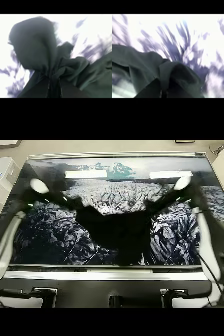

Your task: Fold the clothes and pants, and hang the long-sleeved shirts on hangers.

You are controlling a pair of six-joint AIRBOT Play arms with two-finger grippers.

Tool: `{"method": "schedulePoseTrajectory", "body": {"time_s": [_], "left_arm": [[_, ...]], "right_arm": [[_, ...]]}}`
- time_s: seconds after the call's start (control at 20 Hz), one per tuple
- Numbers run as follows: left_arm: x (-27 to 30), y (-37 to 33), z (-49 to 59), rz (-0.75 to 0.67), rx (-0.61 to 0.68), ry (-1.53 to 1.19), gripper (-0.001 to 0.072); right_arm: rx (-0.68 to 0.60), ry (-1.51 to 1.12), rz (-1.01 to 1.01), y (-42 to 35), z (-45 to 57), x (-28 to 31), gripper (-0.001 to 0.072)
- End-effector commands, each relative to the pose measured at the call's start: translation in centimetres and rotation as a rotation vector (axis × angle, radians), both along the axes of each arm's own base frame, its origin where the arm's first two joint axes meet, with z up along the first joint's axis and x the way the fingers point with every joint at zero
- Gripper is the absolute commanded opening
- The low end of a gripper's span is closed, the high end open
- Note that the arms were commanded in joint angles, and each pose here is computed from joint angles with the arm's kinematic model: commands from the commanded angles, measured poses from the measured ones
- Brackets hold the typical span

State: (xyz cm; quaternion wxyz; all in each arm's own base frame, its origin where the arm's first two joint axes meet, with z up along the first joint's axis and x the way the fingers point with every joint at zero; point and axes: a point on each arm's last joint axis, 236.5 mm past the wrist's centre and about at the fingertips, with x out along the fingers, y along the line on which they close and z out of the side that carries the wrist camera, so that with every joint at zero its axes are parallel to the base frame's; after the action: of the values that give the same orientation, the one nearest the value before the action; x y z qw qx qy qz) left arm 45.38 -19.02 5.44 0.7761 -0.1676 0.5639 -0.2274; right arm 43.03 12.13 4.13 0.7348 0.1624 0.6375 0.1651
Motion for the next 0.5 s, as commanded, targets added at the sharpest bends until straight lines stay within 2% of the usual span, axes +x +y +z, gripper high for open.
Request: {"method": "schedulePoseTrajectory", "body": {"time_s": [0.0,0.2,0.45], "left_arm": [[1.2,2.6,15.6,0.044,-0.025,-0.402,0.0025],[-5.1,4.1,31.1,0.089,-0.073,-0.802,0.0026],[-15.6,2.6,39.3,0.036,-0.168,-0.993,0.0026]], "right_arm": [[-0.022,-0.545,-0.030,-2.5,17.2,3.0,0.0039],[-0.025,-0.975,-0.072,-3.0,33.2,-4.2,0.0039],[0.025,-1.163,-0.120,-2.9,40.8,-13.8,0.0039]]}}
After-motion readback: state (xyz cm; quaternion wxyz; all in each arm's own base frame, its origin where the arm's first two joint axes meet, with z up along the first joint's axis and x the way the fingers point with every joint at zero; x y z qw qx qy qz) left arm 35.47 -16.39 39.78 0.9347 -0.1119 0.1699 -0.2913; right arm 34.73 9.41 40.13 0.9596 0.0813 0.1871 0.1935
